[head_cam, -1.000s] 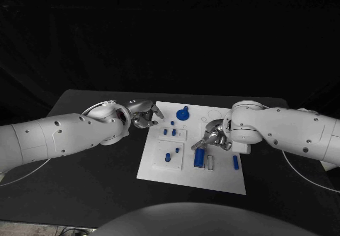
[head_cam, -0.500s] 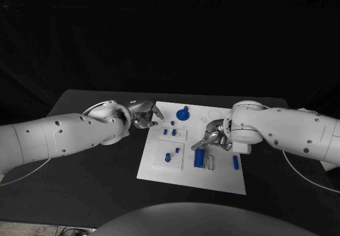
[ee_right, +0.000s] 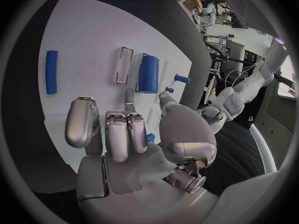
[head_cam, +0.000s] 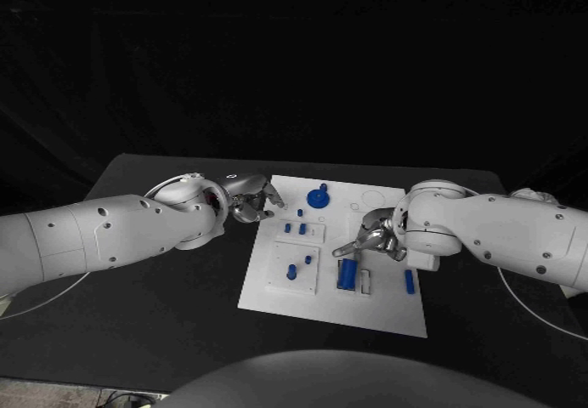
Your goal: Assemble the parts on the task board
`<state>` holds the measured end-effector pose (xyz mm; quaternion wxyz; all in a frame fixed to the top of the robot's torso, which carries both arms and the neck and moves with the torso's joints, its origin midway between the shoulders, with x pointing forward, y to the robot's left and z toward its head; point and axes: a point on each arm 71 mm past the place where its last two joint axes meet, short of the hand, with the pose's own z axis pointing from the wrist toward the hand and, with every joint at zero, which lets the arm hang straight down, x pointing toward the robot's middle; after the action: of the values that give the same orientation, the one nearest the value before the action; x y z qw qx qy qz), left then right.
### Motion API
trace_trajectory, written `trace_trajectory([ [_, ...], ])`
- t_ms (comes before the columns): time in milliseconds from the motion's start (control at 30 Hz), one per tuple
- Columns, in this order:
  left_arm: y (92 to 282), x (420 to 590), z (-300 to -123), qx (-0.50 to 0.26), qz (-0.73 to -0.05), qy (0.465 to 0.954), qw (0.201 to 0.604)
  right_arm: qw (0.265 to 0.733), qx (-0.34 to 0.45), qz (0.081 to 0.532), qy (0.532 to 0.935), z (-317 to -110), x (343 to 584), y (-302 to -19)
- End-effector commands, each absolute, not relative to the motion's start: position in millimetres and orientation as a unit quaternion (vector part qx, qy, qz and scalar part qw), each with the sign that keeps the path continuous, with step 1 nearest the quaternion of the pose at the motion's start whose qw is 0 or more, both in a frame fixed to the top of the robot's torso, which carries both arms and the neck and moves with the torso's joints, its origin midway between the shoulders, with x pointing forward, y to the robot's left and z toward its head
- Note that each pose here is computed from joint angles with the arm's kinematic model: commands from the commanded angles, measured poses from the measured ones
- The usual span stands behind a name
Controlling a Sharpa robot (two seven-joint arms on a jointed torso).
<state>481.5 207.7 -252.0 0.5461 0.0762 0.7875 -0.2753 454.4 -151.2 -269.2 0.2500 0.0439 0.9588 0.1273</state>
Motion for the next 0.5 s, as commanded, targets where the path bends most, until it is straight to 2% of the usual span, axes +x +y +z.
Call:
trace_trajectory([
  [33, 207.2, 481.0, -253.2, 0.076, -0.273, 0.794, 0.538, 0.324, 0.036, 0.148, 0.934, -261, 460, -151],
  [267, 208.6, 481.1, -253.2, 0.076, -0.273, 0.794, 0.538, 0.402, 0.03, 0.198, 0.894, -248, 460, -155],
  [500, 210.3, 480.3, -251.7, 0.075, -0.278, 0.788, 0.545, 0.467, 0.016, 0.285, 0.837, -232, 449, -163],
])
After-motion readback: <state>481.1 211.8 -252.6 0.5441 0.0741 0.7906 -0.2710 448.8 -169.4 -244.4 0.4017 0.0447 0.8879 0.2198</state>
